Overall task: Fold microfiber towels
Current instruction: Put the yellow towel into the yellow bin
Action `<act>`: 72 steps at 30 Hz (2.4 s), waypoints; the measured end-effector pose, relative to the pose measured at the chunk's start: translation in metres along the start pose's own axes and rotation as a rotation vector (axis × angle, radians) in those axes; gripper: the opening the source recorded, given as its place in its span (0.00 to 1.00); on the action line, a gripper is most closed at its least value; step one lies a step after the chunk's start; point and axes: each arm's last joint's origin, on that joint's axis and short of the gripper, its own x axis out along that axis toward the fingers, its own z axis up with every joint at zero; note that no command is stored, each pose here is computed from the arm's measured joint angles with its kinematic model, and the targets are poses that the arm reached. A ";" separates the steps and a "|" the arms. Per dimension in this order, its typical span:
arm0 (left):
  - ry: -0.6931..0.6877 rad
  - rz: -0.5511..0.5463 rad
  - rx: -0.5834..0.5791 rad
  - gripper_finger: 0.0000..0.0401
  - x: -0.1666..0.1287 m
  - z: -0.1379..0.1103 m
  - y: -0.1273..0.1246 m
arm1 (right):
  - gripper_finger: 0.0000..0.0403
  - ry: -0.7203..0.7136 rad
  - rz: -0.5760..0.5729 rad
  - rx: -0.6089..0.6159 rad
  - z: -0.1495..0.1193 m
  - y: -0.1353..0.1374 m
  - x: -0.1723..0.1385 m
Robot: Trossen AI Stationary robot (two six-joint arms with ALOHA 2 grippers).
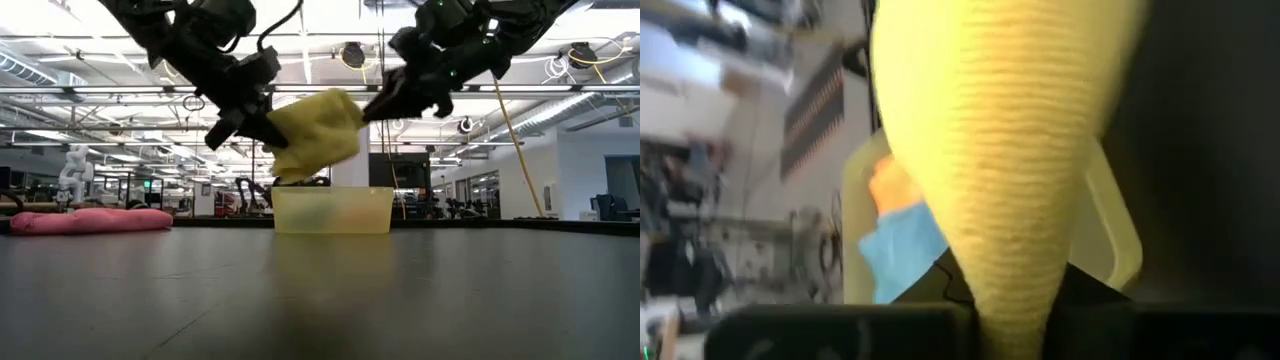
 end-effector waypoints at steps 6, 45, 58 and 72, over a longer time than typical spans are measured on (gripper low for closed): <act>0.090 0.009 -0.160 0.03 0.001 0.000 0.024 | 0.51 0.181 -0.225 0.024 -0.002 0.000 0.001; 0.448 -0.076 -0.382 0.08 0.063 0.000 0.065 | 0.04 0.264 -0.372 -0.037 -0.005 0.013 0.047; 0.337 0.060 -0.130 0.03 0.074 -0.006 0.080 | 0.01 0.328 -0.439 -0.242 -0.027 -0.017 0.038; 0.233 -0.245 -0.015 0.23 0.077 -0.007 0.007 | 0.01 0.309 -0.113 -0.261 -0.063 0.035 0.038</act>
